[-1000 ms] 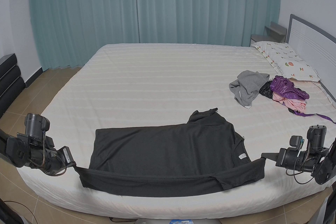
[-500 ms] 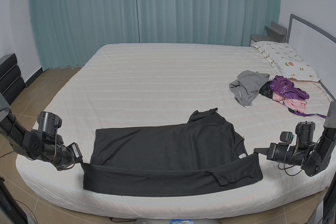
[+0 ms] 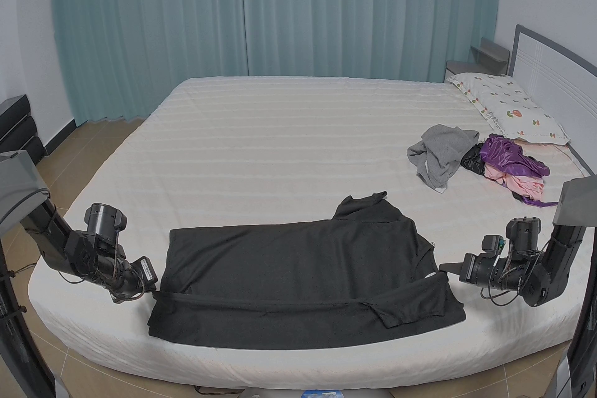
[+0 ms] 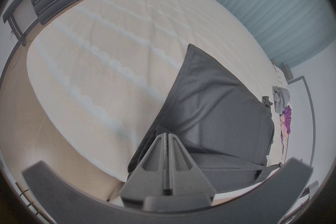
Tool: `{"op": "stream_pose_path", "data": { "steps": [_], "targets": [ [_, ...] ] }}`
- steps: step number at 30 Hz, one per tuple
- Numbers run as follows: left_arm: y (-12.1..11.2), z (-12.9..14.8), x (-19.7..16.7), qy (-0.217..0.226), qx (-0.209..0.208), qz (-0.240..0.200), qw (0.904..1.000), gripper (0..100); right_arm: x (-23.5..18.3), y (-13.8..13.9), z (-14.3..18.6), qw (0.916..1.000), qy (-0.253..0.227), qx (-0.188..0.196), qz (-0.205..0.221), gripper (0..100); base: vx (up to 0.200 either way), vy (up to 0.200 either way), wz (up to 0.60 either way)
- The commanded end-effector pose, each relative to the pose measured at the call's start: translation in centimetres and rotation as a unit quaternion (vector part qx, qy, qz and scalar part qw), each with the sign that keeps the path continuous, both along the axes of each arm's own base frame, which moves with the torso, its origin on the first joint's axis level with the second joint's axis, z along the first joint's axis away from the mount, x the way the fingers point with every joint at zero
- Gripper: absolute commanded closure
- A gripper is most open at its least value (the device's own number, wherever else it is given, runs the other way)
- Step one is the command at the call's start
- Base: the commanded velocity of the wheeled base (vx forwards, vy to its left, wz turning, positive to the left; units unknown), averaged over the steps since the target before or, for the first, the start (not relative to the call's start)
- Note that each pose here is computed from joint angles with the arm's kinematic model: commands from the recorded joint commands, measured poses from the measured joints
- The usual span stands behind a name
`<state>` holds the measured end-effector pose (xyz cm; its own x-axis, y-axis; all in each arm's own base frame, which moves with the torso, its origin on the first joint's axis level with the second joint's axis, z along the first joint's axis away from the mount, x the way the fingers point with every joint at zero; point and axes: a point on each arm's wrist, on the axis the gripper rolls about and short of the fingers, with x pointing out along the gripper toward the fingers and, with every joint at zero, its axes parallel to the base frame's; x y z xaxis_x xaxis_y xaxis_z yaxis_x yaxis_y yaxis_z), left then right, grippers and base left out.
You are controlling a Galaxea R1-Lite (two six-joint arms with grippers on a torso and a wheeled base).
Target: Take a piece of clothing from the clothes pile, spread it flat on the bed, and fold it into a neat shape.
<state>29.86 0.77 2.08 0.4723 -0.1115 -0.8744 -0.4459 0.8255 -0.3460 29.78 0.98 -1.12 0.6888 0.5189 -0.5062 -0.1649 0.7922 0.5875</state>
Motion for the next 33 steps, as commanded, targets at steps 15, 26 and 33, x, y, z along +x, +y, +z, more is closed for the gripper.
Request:
{"op": "stream_pose_path", "data": {
  "steps": [15, 26, 33],
  "targets": [
    [0.1, -3.0, 2.0, 0.025, 0.005, 0.010, 0.9996, 0, 1.1, 0.4, -2.4, 0.9995, 0.030, -0.004, 0.008, 0, 0.000, 0.000, 0.00],
    [1.7, -1.0, 2.6, -0.014, -0.006, 0.031, 0.9994, 0, 1.4, -0.3, -0.3, 0.9994, 0.010, 0.030, -0.016, 0, 0.000, 0.000, 0.00],
    [2.3, 0.5, 5.0, -0.062, -0.038, 0.016, 0.9972, 0, 1.5, 0.2, 0.1, 0.9978, 0.018, 0.056, -0.028, 0, 0.000, 0.000, 0.00]
  ]
}}
